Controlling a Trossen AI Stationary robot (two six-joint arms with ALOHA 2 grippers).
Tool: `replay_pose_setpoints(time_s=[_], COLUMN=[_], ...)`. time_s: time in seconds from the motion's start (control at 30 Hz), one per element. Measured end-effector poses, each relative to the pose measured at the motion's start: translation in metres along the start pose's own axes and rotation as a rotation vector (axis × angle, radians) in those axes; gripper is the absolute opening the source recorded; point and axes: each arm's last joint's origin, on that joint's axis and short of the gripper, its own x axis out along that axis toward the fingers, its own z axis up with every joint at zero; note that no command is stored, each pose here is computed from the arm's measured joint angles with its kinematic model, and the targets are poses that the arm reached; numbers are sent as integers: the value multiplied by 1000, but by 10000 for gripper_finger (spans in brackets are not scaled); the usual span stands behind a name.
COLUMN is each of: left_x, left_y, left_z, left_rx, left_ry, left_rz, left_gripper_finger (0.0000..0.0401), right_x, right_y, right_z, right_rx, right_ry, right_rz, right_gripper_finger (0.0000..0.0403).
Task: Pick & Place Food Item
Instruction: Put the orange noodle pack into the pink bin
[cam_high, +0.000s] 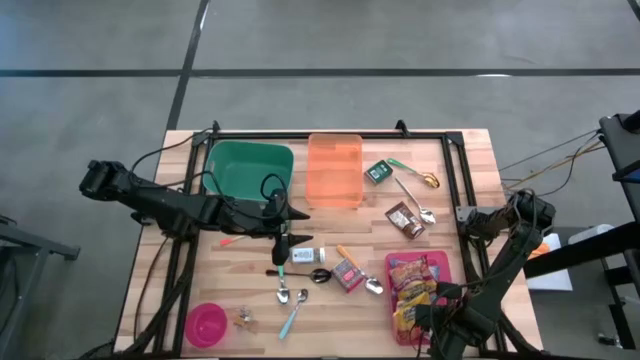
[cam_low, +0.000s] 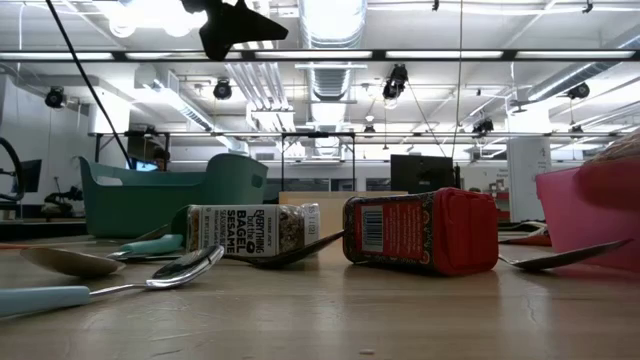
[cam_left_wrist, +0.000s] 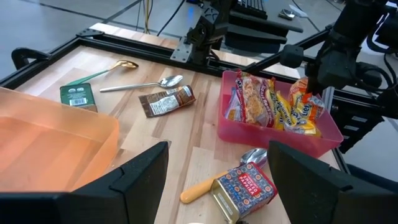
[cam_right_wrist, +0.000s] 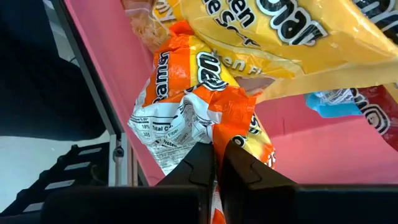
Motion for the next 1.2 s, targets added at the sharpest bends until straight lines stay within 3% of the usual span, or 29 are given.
replay_pose_setpoints(time_s=[0.33, 1.2], left_x=[0, 0], left_y=[0, 0], left_z=[0, 3], left_rx=[0, 96], left_ry=[3, -27], left_rz=[1, -5], left_gripper_finger=[275, 275], right_x=[-2, -2], right_y=[2, 4], right_z=[1, 1], right_rx=[-107, -96], right_ry=[-6, -15], right_rz=[13, 32], right_gripper_finger=[9, 9])
